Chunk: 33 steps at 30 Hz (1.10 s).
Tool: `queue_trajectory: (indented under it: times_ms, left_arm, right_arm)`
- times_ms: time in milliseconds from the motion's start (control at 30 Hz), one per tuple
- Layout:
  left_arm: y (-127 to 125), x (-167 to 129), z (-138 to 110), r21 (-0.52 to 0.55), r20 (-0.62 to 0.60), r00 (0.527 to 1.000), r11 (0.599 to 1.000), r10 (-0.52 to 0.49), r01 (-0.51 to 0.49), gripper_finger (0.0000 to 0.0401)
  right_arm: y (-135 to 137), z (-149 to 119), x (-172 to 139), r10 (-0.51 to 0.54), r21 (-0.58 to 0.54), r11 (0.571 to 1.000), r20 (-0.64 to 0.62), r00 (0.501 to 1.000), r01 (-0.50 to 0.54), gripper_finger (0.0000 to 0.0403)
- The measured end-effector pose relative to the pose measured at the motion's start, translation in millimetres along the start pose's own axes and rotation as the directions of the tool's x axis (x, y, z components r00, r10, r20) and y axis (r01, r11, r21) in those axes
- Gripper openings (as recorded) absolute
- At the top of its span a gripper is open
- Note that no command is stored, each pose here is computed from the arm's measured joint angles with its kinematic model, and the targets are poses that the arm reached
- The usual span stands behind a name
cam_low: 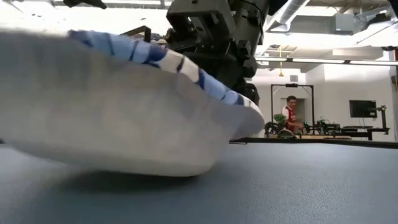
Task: Place and stack bowls onto a shelf
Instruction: Stack the white bowl on top of the other white bowl on the shelf
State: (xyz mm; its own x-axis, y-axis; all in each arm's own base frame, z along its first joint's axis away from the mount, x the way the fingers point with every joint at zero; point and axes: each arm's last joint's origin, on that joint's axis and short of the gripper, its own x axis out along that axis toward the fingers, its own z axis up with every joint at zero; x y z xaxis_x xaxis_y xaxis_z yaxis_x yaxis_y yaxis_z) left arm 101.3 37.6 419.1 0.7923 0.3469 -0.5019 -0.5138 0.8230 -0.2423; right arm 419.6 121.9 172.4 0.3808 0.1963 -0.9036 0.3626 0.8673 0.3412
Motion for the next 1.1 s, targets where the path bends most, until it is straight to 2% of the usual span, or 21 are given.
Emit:
queue_trajectory:
  times_ms: [300, 500, 600, 700, 967, 1100]
  left_arm:
    - [0.0, 0.0, 0.0, 0.008, 0.000, 1.000, 1.000, 0.000, 0.000, 0.0243]
    - [0.0, -0.1, 0.0, 0.009, 0.000, 1.000, 1.000, -0.001, 0.001, 0.0243]
    - [0.0, 0.0, 0.0, 0.009, 0.000, 1.000, 1.000, -0.001, 0.001, 0.0243]
    - [0.0, 0.0, 0.0, 0.009, 0.000, 1.000, 1.000, -0.001, 0.001, 0.0243]
    - [0.0, 0.0, 0.0, 0.014, 0.000, 1.000, 1.000, -0.001, 0.001, 0.0243]
    - [0.0, 0.0, 0.0, 0.015, 0.000, 1.000, 1.000, -0.001, 0.001, 0.0243]
  right_arm:
    - [4.8, -3.7, 0.4, 0.038, 0.043, 0.998, -0.029, 0.999, -0.037, 0.0237]
    - [3.6, -4.2, 10.8, 0.018, 0.057, 0.998, -0.022, 1.000, -0.017, 0.0237]
    - [2.1, -7.4, 23.2, 0.015, 0.068, 0.998, -0.047, 0.999, -0.012, 0.0219]
    - [4.1, -8.8, 25.0, 0.023, 0.081, 0.997, -0.050, 0.998, -0.018, 0.0185]
    - [7.5, -7.2, 7.8, 0.043, 0.099, 0.994, -0.042, 0.998, -0.038, 0.0023]
    - [5.8, -5.7, 5.6, 0.038, 0.112, 0.993, -0.041, 0.998, -0.034, 0.0022]
